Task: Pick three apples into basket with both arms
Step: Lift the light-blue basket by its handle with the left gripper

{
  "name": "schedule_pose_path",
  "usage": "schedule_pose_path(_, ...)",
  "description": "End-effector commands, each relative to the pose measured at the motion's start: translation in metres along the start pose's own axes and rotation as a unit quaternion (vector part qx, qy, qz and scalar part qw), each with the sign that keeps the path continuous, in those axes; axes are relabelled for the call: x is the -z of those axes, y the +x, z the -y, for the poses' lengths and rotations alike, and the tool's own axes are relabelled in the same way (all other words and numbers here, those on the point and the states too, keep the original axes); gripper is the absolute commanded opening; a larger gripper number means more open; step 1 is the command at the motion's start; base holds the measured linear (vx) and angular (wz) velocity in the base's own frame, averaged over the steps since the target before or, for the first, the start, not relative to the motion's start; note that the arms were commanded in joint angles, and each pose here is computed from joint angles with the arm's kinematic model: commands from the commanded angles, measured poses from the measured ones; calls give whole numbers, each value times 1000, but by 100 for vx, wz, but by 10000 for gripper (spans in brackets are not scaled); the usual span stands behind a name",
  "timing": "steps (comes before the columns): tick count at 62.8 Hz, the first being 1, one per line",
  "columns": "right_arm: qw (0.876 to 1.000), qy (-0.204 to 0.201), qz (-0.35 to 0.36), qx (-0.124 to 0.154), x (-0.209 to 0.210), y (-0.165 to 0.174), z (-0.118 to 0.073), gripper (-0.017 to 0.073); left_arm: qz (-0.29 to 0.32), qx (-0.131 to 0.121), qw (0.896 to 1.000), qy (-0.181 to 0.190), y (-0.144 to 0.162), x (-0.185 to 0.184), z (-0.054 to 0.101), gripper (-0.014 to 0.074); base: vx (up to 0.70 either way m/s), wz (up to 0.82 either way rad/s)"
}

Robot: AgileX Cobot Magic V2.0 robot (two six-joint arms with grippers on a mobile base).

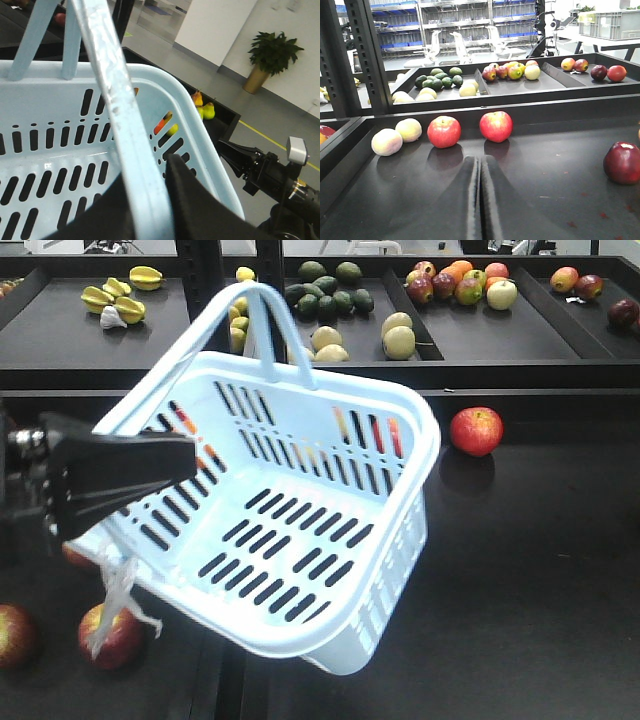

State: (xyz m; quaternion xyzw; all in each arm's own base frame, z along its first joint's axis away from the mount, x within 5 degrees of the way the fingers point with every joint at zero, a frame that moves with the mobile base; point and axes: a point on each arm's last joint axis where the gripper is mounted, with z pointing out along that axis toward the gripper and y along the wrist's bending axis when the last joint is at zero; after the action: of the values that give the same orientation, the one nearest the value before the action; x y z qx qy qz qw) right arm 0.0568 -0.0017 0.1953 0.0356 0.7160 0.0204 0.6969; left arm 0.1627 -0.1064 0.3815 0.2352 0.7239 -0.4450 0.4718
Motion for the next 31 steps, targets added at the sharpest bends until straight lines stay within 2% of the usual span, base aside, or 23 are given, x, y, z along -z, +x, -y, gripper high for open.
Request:
schedule_pose_path(1,999,-6,34,9,0,-2,-1,-1,19,3,1000,-16,0,5,3,-8,0,0)
schedule_pose_path(11,999,-6,34,9,0,-2,-1,-1,20,27,999,-6,3,2,0,-8,0,0)
schedule_pose_path(31,999,-6,34,9,0,-2,-1,-1,-3,20,1000,16,7,2,4,-8,0,0)
